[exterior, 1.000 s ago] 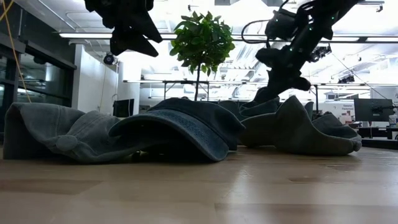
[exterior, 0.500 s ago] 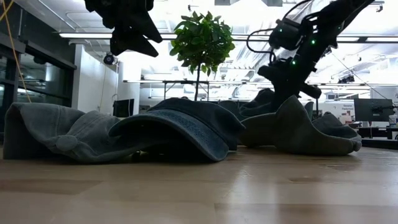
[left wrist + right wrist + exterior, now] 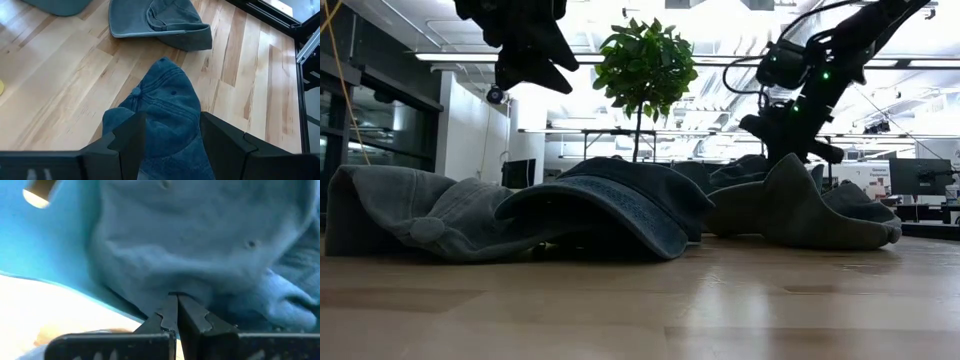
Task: Pick & Place hat
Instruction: Put the right blue cap into the blue bin
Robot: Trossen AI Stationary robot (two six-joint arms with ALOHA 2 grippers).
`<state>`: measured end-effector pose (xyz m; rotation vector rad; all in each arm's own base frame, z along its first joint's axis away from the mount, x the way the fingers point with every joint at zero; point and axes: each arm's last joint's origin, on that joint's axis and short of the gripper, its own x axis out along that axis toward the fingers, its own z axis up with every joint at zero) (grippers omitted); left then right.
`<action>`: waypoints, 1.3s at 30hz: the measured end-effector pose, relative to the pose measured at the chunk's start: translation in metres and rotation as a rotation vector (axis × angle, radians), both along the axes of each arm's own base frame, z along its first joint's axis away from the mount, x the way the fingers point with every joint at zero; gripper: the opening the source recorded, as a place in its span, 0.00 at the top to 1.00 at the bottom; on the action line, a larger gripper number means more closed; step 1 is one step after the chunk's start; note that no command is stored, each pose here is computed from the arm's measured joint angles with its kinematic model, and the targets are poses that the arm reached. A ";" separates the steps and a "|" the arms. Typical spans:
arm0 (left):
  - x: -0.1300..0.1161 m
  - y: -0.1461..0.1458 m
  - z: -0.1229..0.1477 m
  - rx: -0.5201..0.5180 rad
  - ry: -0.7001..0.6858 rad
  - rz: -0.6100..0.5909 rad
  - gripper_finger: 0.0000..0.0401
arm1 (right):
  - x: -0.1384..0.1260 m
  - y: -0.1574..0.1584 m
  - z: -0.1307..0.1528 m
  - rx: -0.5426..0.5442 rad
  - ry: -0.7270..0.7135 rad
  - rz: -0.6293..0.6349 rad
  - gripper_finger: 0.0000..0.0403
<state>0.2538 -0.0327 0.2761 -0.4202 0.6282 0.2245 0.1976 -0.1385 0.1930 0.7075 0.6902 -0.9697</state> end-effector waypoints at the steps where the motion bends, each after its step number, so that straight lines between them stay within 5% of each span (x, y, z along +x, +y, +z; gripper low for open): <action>1: 0.000 0.000 0.000 -0.002 0.000 0.001 0.54 | 0.001 -0.001 0.003 -0.003 -0.008 0.008 1.00; 9: 0.000 0.000 0.000 -0.006 0.000 0.003 0.54 | 0.008 -0.004 0.025 -0.017 -0.003 0.068 1.00; 19: 0.000 0.000 0.000 -0.009 -0.001 0.003 0.54 | 0.010 -0.025 0.058 -0.199 0.019 0.115 1.00; 31: 0.000 -0.001 0.000 -0.022 0.001 -0.014 0.54 | -0.008 -0.071 0.049 -0.161 -0.087 0.014 1.00; 39: 0.000 -0.001 0.000 -0.028 0.000 -0.009 0.54 | -0.014 -0.079 0.028 -0.052 0.005 -0.018 1.00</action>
